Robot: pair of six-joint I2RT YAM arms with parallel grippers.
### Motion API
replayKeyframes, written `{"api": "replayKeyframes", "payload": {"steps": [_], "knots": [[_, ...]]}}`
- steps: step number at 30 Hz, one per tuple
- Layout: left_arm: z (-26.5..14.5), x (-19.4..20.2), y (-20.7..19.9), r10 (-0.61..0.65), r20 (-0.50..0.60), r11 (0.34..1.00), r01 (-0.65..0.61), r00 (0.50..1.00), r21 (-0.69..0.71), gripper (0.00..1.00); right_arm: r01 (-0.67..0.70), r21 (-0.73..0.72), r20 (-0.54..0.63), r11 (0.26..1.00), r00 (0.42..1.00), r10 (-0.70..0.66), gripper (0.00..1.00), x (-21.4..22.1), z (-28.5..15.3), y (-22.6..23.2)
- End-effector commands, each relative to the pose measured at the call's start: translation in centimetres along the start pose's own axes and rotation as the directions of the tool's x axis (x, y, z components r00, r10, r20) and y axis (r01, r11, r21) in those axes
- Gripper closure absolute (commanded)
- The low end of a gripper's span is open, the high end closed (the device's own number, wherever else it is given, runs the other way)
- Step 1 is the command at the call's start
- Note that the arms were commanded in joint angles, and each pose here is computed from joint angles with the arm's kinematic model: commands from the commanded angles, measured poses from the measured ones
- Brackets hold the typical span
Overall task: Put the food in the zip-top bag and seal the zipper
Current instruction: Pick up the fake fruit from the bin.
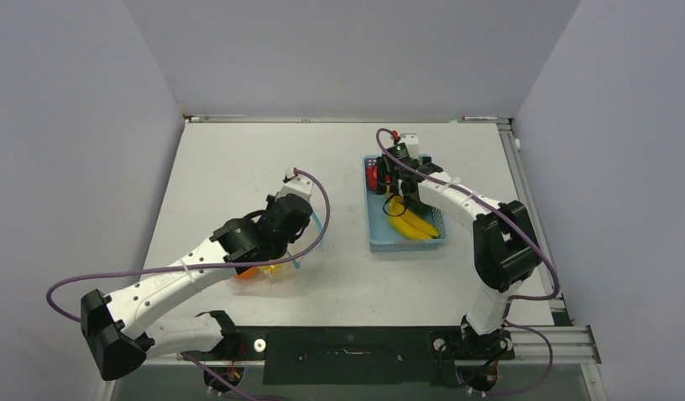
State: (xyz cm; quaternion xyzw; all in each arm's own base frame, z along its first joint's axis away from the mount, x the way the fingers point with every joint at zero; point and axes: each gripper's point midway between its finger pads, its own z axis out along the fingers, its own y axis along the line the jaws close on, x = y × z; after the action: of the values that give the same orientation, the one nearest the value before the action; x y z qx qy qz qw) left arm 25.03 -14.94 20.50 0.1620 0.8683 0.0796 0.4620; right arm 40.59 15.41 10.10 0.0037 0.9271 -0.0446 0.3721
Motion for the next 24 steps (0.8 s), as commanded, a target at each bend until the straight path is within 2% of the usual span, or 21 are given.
{"api": "replayKeyframes", "payload": {"steps": [1, 8, 11, 19, 22, 24], "knots": [[-0.1, -0.9, -0.1, -0.023, 0.031, 1.0, 0.023, 0.999, 0.003, 1.0, -0.018, -0.006, 0.024, 1.0, 1.0, 0.018, 0.06, -2.0, 1.1, 0.0], [0.0, -0.8, 0.0, -0.019, 0.028, 1.0, 0.019, 0.999, 0.001, 1.0, -0.01, -0.01, -0.016, 1.0, 1.0, 0.01, 0.06, -1.0, 2.9, 0.5], [0.0, -0.8, -0.1, -0.017, 0.026, 1.0, 0.017, 1.0, 0.001, 1.0, -0.005, -0.011, -0.025, 1.0, 1.0, 0.005, 0.0, -0.6, 3.3, 0.6], [0.0, -0.8, -0.1, -0.018, 0.027, 1.0, 0.018, 0.999, 0.001, 1.0, -0.007, -0.023, -0.022, 1.0, 1.0, 0.007, 0.2, -0.4, 2.9, 0.6], [0.0, -0.8, -0.1, -0.017, 0.026, 1.0, 0.017, 1.0, 0.001, 1.0, -0.011, -0.024, -0.013, 1.0, 1.0, 0.01, 0.3, -0.6, 2.6, 0.5], [0.0, -0.8, -0.1, -0.017, 0.026, 1.0, 0.017, 1.0, 0.001, 1.0, -0.011, -0.024, -0.009, 1.0, 1.0, 0.011, 0.41, -0.7, 2.5, 0.4]]}}
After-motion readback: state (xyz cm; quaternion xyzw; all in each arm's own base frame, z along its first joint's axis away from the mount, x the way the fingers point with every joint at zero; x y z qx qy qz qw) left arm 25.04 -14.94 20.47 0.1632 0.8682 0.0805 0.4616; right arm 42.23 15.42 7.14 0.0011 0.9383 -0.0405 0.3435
